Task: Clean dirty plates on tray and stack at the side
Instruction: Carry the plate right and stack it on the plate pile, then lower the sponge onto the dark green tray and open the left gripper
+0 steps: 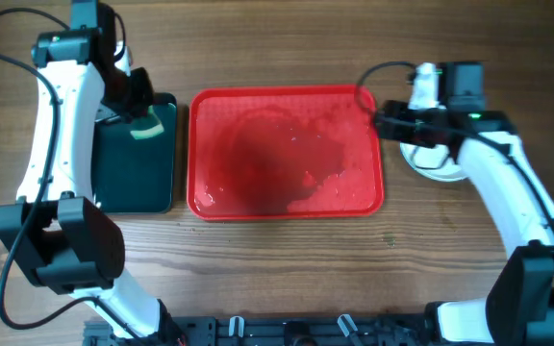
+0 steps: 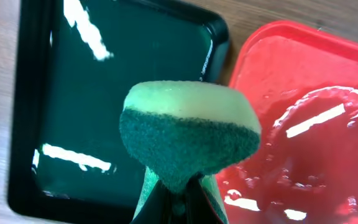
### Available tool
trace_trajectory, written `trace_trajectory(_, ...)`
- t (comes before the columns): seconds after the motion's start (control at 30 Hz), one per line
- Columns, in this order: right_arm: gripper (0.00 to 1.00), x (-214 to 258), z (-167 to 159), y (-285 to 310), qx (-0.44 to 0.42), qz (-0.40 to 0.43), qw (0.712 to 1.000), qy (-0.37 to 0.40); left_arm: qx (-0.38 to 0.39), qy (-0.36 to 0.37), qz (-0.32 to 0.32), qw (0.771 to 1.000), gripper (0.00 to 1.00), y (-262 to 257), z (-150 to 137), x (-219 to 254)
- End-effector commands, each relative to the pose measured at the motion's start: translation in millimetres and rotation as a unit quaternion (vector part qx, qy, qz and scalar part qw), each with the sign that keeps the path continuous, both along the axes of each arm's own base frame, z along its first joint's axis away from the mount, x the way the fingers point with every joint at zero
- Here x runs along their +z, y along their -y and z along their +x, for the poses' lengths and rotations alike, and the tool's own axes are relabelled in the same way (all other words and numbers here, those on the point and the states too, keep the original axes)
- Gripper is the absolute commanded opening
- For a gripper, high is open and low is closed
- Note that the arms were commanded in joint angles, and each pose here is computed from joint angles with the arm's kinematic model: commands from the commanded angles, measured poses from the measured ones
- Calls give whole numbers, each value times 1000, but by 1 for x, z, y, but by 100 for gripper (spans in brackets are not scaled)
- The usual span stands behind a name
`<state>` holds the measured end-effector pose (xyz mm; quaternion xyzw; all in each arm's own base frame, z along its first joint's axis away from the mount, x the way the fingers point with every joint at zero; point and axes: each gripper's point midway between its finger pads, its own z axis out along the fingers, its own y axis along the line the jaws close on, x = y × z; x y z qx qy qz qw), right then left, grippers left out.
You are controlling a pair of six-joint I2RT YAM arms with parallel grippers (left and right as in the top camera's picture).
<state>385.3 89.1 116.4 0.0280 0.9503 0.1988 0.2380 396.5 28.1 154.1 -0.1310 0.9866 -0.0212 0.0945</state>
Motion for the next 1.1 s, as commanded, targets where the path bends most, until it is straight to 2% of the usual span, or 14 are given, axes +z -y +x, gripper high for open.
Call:
trace_trajectory(0.0, 65, 7, 2, -36, 32, 2, 999, 16, -64, -26, 17, 997, 4, -14, -3, -35)
trace_trajectory(0.13, 66, -3, -2, -43, 39, 3, 999, -1, -60, -32, 23, 997, 5, -17, -7, -79)
trace_trajectory(0.2, 66, -3, -2, -43, 39, 3, 999, -1, -60, -34, 23, 997, 11, -17, -12, -99)
trace_trajectory(0.23, 66, -3, -2, -43, 39, 3, 999, -1, -60, -35, 23, 997, 17, -16, -14, -107)
trace_trajectory(0.33, 68, -3, -2, -43, 40, 2, 999, -1, -59, -28, 24, 998, 60, -16, -13, -115)
trace_trajectory(0.37, 68, -3, -2, -43, 42, 1, 999, 1, -59, -23, 25, 998, 61, -17, -11, -112)
trace_trajectory(0.43, 68, -2, -1, -43, 43, 1, 999, 4, -59, -9, 27, 998, 62, -17, -5, -96)
trace_trajectory(0.53, 71, 0, 0, -43, 59, -8, 998, 14, -54, 31, 26, 998, 63, -13, 4, -39)
trace_trajectory(0.6, 77, 9, 2, -43, 83, -21, 996, 36, -27, 73, 24, 997, 73, -8, 8, 4)
trace_trajectory(0.67, 81, 46, 7, -39, 80, -32, 993, 76, -11, 122, 21, 992, 100, -1, 8, 40)
trace_trajectory(0.9, 87, 166, -24, 5, -3, -98, 972, 212, -19, 140, 22, 990, 100, 5, 5, 54)
trace_trajectory(0.93, 89, 178, -29, 10, -12, -102, 968, 229, -19, 140, 22, 990, 100, 5, 5, 54)
trace_trajectory(1.0, 100, 215, -50, 18, -28, -99, 954, 282, -19, 140, 22, 990, 100, 5, 5, 54)
trace_trajectory(1.07, 100, 240, -69, 21, -36, -84, 944, 316, -19, 140, 22, 990, 100, 5, 5, 54)
